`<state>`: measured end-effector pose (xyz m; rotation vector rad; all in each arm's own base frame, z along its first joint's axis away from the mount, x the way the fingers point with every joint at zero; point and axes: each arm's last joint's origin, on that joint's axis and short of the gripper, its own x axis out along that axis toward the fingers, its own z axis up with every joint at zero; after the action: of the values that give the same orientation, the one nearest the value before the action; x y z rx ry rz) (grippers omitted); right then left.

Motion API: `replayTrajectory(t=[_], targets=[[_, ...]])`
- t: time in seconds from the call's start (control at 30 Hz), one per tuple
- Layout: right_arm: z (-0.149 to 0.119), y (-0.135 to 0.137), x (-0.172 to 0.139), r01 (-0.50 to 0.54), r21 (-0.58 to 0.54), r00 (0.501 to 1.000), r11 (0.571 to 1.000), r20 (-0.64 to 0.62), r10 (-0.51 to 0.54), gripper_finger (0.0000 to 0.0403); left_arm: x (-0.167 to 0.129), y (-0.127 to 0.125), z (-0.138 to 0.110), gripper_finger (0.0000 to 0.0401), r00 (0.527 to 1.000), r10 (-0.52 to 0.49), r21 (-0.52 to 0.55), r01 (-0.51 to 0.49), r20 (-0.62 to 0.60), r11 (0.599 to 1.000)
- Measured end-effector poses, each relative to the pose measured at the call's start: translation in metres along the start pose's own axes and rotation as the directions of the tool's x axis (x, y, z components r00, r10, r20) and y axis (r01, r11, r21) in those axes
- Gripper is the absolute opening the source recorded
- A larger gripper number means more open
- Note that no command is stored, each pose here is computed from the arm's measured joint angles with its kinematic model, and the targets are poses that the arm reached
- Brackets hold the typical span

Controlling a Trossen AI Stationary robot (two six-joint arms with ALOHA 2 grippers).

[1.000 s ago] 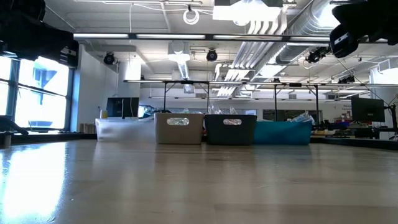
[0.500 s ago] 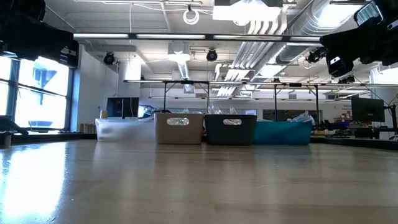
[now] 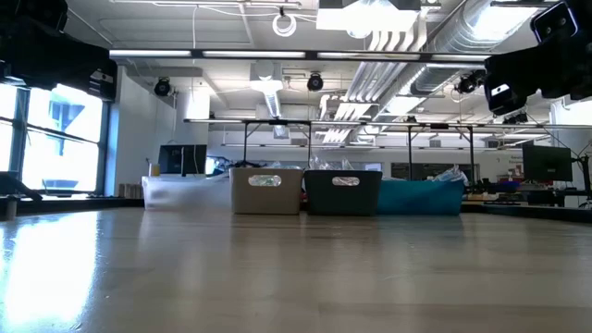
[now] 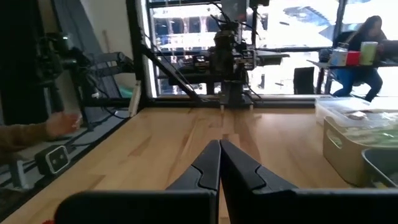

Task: Pick & Place Toothbrushes
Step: Return to Home Position

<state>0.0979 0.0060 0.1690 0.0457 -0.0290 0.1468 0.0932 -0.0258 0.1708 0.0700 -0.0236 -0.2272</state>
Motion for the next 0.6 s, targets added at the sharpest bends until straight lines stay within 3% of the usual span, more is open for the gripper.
replayTrajectory(t=[0.2,0.6], targets=[[-0.0013,-0.0021,0.0000,0.071,0.031,0.997,0.997,-0.010,-0.071,0.0002,0.0000,0.0000,0.0000,0.0000,1.000,0.000,0.000,0.000,0.000,1.000],[-0.0008,-0.0022,0.0000,0.076,0.028,0.997,0.997,-0.004,-0.076,0.0002,0.0000,0.0000,0.0000,0.0000,1.000,0.000,0.000,0.000,0.000,1.000]])
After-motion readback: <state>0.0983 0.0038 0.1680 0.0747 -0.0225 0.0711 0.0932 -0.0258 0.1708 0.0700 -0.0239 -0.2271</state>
